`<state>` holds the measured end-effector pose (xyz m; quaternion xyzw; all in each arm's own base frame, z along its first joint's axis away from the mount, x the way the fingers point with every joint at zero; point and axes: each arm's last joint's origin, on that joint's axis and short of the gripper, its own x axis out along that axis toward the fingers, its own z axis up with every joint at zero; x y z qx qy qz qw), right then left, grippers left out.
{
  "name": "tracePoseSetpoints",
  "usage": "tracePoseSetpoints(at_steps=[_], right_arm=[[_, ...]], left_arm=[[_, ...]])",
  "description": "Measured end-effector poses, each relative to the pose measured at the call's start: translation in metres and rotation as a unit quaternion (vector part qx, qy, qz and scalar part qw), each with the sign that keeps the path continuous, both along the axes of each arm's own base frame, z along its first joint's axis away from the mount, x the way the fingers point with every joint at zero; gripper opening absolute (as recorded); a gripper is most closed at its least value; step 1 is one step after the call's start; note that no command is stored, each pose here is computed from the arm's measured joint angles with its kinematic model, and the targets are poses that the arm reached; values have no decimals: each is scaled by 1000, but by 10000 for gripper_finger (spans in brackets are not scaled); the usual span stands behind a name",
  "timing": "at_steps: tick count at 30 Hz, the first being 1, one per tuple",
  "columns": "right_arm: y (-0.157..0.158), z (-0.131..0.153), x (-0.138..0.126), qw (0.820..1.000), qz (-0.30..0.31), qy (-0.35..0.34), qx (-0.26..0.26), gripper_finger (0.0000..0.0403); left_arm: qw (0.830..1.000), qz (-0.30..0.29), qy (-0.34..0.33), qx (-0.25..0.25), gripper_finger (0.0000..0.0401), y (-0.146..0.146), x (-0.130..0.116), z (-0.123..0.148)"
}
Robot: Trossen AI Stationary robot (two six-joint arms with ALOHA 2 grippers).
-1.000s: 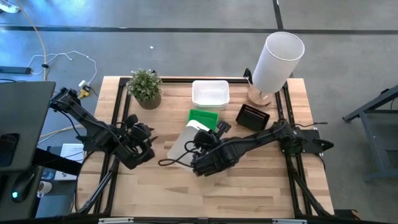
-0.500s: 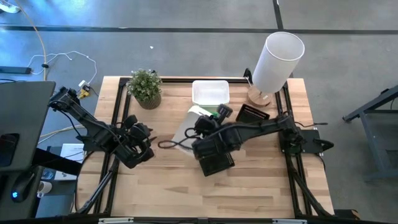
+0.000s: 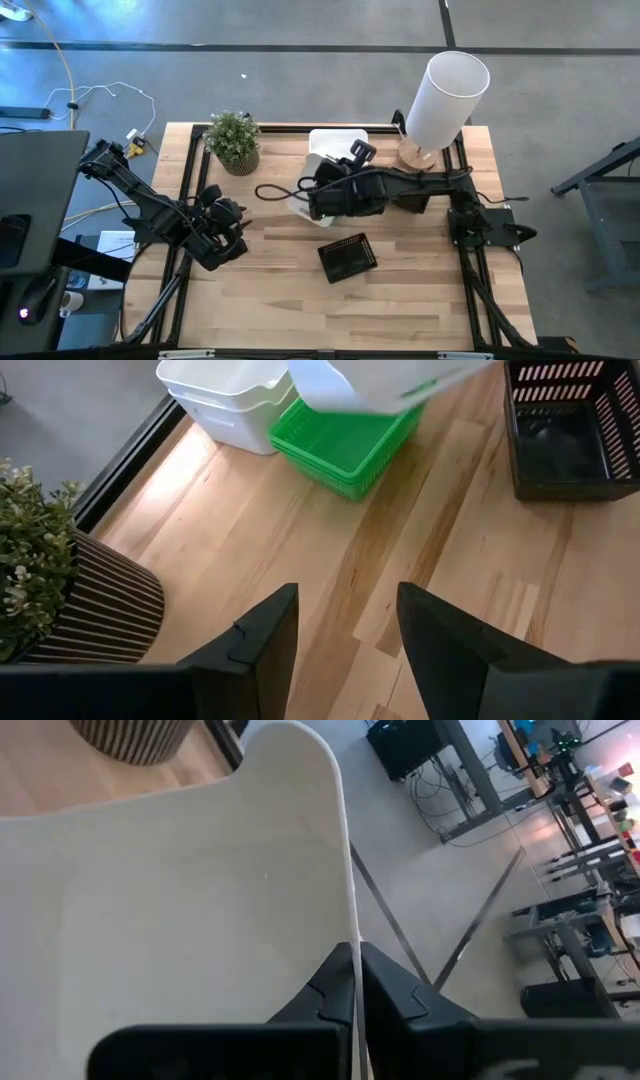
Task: Stack baskets by color
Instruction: Stack the bottom white bin on top of the top white bins
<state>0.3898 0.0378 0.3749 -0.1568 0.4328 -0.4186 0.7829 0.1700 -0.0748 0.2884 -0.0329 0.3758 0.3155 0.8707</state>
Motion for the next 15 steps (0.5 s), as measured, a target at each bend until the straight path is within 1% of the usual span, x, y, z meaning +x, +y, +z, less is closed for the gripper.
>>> tracePoseSetpoints(at_steps=[3,7,11,15], right_arm=[[-9,4,-9,1000,-8,5,-7,0],[-27,-2,-36,998,-57,3,-17,0],[-43,3,-75,991,-119,-64,-23,0],[-58,1,-109,976,-171,-138,-14,0]], left_arm=[[1000,-1,2,-2,156,0,0,0],[1000,-1,2,-3,156,0,0,0],[1000,-1,2,-3,156,0,0,0],[1000,-5,3,5,156,0,0,0]])
